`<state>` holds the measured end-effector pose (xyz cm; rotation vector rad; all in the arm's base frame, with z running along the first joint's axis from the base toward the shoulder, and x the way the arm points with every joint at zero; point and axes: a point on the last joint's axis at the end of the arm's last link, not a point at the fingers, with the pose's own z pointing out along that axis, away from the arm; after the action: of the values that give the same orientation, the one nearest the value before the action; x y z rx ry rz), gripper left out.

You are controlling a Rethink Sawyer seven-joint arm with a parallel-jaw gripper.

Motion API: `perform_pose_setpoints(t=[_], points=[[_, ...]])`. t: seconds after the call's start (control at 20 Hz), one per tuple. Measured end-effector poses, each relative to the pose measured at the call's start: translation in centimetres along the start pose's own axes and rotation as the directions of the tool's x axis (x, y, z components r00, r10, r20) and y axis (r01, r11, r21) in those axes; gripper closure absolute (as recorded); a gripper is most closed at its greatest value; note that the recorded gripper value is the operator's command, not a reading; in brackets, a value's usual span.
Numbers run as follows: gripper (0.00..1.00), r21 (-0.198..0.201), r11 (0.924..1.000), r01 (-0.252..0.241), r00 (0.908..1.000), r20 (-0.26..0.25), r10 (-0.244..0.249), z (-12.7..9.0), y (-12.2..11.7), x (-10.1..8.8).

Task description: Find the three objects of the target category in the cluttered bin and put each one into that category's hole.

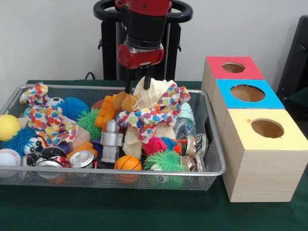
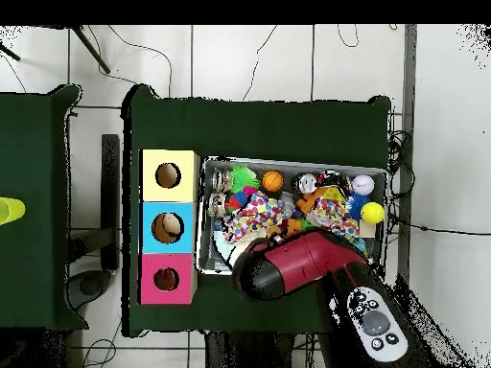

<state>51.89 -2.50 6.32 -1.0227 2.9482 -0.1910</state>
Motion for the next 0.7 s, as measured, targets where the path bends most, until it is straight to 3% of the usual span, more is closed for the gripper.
perform_pose_setpoints(t=[0.4, 0.7], points=[[0.00, 0.028, 0.9994, -0.022, 0.9992, 0.034, 0.021, 1.1, -1.3, -0.3], [0.00, 0.043, 0.9975, -0.056, 0.9980, 0.032, 0.054, 1.3, -3.0, 0.5]])
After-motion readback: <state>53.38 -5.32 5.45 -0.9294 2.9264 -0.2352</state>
